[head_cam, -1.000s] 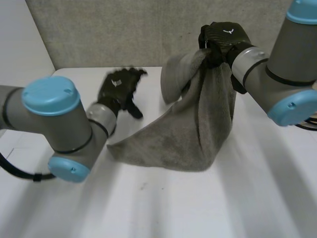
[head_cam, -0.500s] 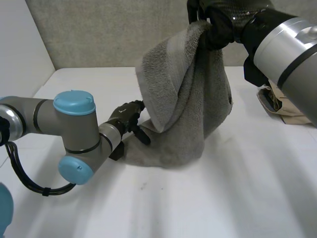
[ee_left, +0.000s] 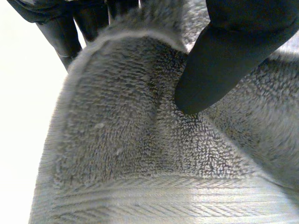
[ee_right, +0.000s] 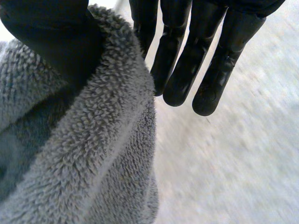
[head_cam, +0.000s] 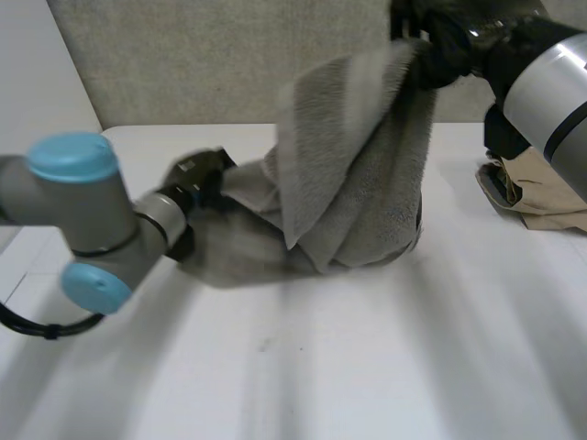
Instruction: Fold the laundry.
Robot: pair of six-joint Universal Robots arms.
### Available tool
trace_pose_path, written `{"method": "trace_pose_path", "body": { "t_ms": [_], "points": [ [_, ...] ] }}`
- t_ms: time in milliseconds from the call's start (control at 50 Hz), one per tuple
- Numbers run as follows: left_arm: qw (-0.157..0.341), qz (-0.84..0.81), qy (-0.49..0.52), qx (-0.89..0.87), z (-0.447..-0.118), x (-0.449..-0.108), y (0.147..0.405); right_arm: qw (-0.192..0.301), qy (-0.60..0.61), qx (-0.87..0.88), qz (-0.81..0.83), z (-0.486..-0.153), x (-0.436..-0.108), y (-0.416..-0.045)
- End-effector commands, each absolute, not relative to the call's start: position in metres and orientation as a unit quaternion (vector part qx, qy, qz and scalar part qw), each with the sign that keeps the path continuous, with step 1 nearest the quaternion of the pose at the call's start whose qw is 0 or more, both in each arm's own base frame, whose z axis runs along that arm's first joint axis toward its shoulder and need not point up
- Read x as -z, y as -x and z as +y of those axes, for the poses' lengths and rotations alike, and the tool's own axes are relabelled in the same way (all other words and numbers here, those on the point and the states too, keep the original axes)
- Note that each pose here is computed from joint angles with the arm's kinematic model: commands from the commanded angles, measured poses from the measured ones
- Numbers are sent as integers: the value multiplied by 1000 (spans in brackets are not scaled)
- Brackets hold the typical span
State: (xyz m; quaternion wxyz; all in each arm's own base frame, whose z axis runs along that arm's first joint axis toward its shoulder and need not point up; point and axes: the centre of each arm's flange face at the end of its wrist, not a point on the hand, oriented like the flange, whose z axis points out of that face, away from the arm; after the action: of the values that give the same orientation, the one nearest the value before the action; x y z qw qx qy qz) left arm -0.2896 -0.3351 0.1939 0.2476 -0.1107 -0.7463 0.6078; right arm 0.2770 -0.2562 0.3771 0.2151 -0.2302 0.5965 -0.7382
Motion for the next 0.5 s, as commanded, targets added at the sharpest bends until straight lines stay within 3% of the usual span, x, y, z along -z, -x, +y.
{"method": "trace_pose_path", "body": {
  "t_ms": [20, 120, 140, 220, 260, 380, 500],
  "points": [
    [230, -702, 133, -661, -309, -254, 275, 208, 142, 693, 676, -315, -314, -251],
    [239, -686, 146, -672, -285, -272, 275, 199, 106, 635, 739, -333, -260, -233],
    [240, -685, 147, -672, -283, -272, 275, 197, 109, 604, 764, -333, -236, -232],
    [243, -683, 158, -671, -275, -269, 281, 198, 122, 515, 825, -324, -194, -228],
    [241, -680, 169, -672, -271, -270, 284, 194, 128, 489, 841, -322, -187, -223],
    [222, -672, 199, -677, -267, -269, 289, 125, 171, 514, 831, -337, -204, -194],
    [208, -664, 228, -681, -259, -270, 294, 76, 278, 564, 774, -313, -250, -210]
  ]
}}
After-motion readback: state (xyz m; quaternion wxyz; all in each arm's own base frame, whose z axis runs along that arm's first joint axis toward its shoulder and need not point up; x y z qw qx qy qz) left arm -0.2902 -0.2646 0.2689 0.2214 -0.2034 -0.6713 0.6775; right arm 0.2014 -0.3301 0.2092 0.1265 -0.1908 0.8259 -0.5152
